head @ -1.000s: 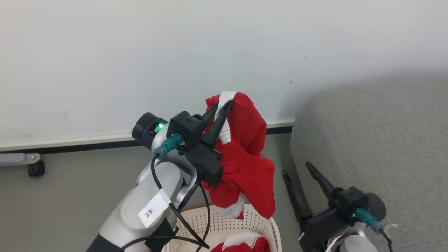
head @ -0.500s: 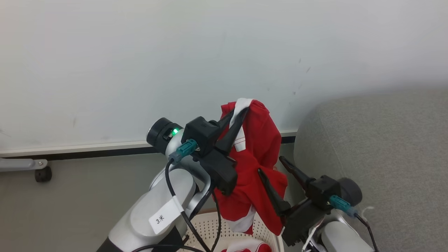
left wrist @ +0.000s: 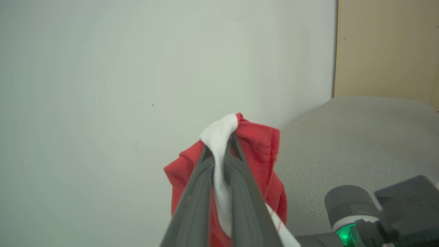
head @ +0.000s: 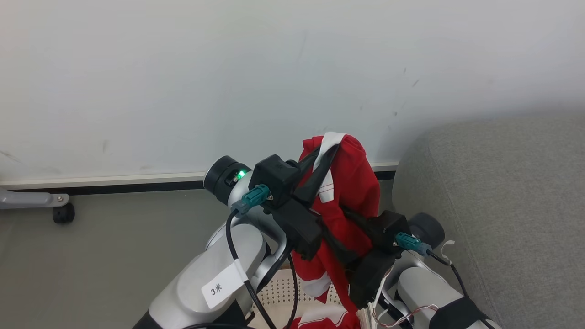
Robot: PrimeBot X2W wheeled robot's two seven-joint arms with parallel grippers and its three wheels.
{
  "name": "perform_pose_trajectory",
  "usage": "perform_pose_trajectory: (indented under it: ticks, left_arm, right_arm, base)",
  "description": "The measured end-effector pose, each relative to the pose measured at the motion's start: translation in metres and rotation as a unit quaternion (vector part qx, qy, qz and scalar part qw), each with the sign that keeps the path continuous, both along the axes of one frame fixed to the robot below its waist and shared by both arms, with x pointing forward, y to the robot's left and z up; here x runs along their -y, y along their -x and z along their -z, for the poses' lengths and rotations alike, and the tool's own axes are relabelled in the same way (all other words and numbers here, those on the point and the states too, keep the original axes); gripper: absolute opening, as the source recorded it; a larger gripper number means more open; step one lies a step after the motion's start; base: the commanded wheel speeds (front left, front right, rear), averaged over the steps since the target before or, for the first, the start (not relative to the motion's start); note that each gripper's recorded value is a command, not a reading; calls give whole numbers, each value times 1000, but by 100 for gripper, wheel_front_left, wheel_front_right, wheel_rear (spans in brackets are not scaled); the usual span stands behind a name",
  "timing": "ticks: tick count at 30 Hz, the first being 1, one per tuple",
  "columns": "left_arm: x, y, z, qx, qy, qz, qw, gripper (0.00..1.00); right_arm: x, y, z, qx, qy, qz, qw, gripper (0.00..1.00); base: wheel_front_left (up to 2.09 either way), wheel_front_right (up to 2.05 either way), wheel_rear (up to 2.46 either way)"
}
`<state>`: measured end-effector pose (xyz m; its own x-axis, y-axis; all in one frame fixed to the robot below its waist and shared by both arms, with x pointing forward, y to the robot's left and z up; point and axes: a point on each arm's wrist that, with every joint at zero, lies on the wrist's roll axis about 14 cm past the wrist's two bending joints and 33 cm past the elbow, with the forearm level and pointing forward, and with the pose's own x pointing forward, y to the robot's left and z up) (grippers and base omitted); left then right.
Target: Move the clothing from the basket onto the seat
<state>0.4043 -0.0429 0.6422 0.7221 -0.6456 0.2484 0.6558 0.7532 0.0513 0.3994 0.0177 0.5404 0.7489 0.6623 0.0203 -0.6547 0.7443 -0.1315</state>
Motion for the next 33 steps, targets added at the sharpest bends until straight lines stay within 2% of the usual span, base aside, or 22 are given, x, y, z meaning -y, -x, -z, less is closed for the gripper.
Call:
perform_pose_trajectory:
  ticks: [1, 9, 11, 13, 22, 33]
  left_arm:
    - [-1, -1, 1, -2, 1, -1, 1000, 0]
    - [-10, -11, 11, -22, 2, -22, 1000, 0]
    - [-13, -15, 12, -27, 6, -30, 999, 34]
    - [-17, -17, 19, -36, 8, -36, 999, 99]
    - [-26, -22, 49, -78, 20, -56, 995, 100]
    - [-9, -5, 88, -118, 10, -33, 992, 100]
  right_arm:
    - [-1, -1, 2, -3, 1, -2, 1000, 0]
    - [2, -4, 10, -31, -14, 6, 999, 0]
    - [5, -6, 7, -34, -23, 11, 999, 0]
    - [10, -7, 7, -37, -30, 18, 999, 0]
    - [65, -27, -17, -7, -38, 80, 996, 0]
    - [143, -26, -32, 22, -37, 161, 986, 0]
  base:
    - [0, 0, 0]
    - [0, 0, 0]
    - [0, 0, 0]
    - [0, 0, 0]
    - [0, 0, 0]
    - [0, 0, 0]
